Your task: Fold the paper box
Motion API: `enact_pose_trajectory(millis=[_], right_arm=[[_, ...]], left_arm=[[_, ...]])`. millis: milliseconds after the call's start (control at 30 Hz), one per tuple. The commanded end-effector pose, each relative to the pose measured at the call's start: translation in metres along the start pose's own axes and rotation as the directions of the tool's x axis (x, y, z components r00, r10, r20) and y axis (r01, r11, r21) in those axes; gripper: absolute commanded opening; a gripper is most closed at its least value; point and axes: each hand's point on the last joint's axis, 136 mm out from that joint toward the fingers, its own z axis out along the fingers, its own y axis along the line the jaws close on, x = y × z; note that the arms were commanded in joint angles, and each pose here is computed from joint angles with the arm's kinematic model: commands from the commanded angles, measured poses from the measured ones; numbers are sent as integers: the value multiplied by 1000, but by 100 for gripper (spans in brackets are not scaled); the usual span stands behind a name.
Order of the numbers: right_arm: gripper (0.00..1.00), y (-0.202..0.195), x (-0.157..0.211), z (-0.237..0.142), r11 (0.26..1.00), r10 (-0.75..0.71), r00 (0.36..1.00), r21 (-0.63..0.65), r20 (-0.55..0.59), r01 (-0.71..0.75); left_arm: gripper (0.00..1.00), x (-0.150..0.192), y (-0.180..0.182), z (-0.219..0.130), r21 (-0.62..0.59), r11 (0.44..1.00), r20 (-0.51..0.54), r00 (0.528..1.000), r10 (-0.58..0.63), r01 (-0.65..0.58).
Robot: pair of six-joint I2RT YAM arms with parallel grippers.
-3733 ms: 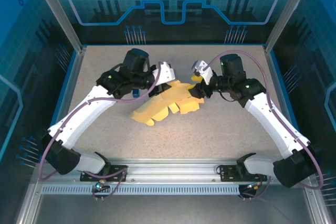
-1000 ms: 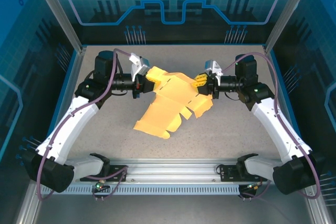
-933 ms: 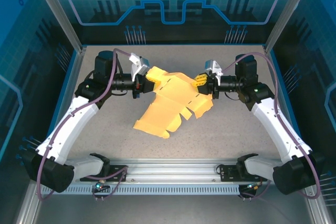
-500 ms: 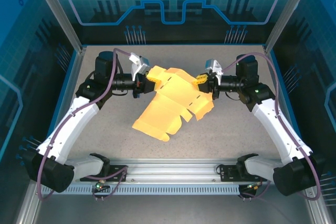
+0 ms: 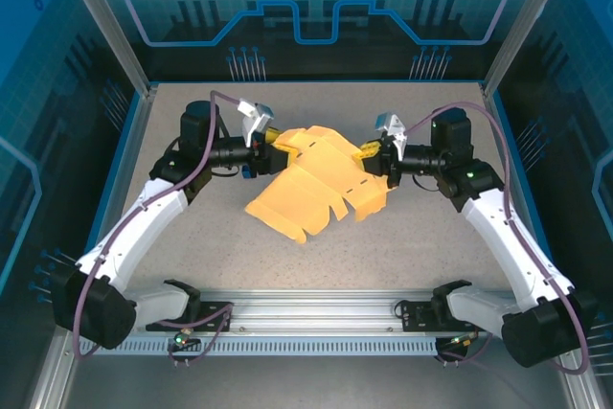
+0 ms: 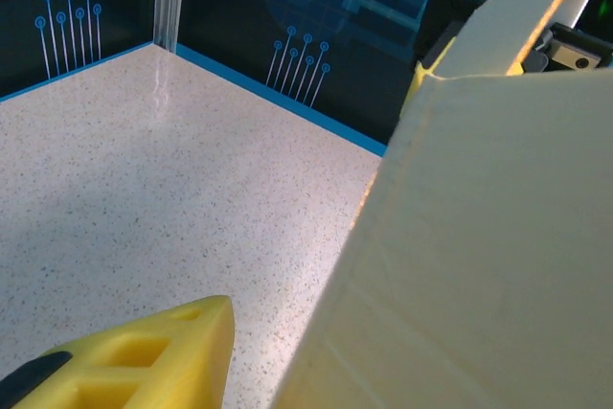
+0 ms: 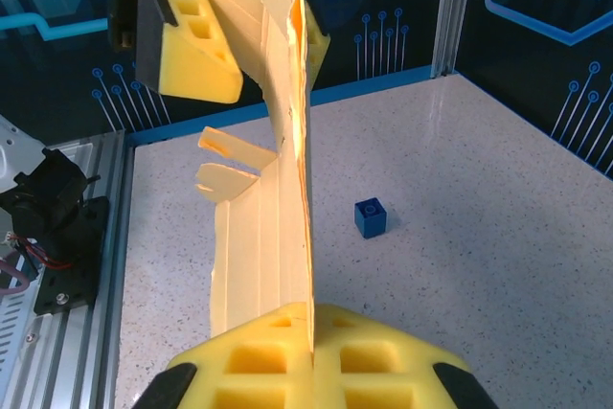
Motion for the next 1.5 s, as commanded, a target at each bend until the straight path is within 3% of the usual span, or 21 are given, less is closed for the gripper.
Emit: enact_pose_trajectory(millis=[0,267,767,1467], right_arm=[[0,10,-4,-2,1000,15,1000,-9,8,-15],[0,16,-9,-8,999,31,1000,8,-2,-31],[0,5,-4,-5,994,-11,998,107,-56,17],[0,-36,9,15,900,-165,969,374,-183,223]], left_arm=[[46,-8,3,3,12,1000,26,999,-21,21],[37,-5,-1,10,30,999,10,999,-37,37],[0,-18,-5,7,-29,990,33,990,-140,141],[0,-12,17,6,-157,933,-37,942,-332,323]])
